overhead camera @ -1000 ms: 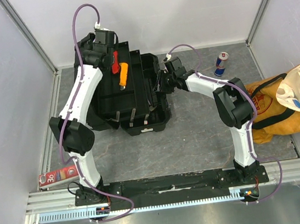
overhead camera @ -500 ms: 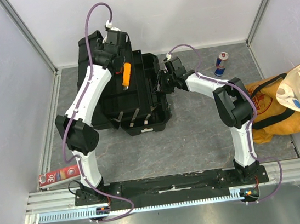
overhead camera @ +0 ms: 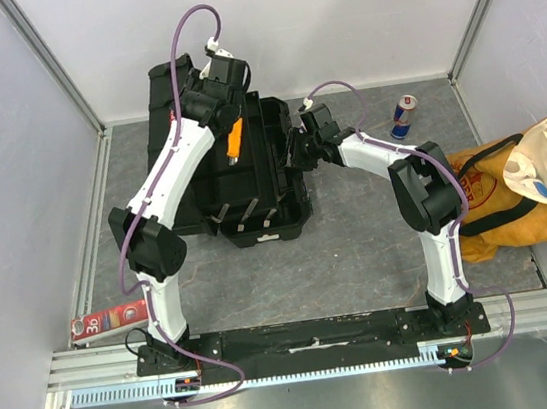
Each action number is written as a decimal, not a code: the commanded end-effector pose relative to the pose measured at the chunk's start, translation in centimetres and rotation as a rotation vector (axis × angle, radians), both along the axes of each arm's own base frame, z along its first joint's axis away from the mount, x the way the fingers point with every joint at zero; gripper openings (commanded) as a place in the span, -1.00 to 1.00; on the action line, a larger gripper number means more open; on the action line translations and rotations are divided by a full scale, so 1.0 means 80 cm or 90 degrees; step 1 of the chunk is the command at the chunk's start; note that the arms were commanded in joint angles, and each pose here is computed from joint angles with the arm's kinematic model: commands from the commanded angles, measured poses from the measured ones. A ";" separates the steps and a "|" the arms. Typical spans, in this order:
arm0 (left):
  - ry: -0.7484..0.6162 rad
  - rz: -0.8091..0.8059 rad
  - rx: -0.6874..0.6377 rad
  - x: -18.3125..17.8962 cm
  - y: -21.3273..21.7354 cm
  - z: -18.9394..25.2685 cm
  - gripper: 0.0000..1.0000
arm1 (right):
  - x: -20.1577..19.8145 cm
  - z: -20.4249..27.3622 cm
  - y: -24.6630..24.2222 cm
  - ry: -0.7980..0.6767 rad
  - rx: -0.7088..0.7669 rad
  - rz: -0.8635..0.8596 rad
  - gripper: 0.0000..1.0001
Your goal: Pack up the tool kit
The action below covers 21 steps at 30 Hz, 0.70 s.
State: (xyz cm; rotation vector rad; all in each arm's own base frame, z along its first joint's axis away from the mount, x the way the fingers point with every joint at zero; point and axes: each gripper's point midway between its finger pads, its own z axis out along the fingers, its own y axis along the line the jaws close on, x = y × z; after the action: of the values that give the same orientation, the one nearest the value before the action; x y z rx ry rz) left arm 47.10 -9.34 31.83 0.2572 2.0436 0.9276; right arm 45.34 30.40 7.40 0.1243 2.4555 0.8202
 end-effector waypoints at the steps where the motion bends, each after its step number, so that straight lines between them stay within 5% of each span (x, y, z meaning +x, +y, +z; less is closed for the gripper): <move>1: -0.097 -0.117 -0.226 0.002 -0.112 0.024 -0.30 | -0.017 -0.061 0.014 0.078 0.007 -0.023 -1.00; 16: 0.031 -0.271 -0.465 -0.030 -0.206 -0.006 0.04 | -0.010 -0.051 -0.012 0.069 0.006 -0.054 -1.00; 21: 0.070 -0.311 -0.487 -0.037 -0.225 -0.018 0.08 | -0.002 -0.036 -0.019 0.058 0.014 -0.063 -1.00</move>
State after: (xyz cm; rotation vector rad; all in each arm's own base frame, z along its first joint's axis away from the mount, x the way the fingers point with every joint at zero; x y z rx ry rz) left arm 46.34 -22.71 31.70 0.3081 2.0655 0.0975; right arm 45.64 29.92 7.43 0.1504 2.4405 0.8425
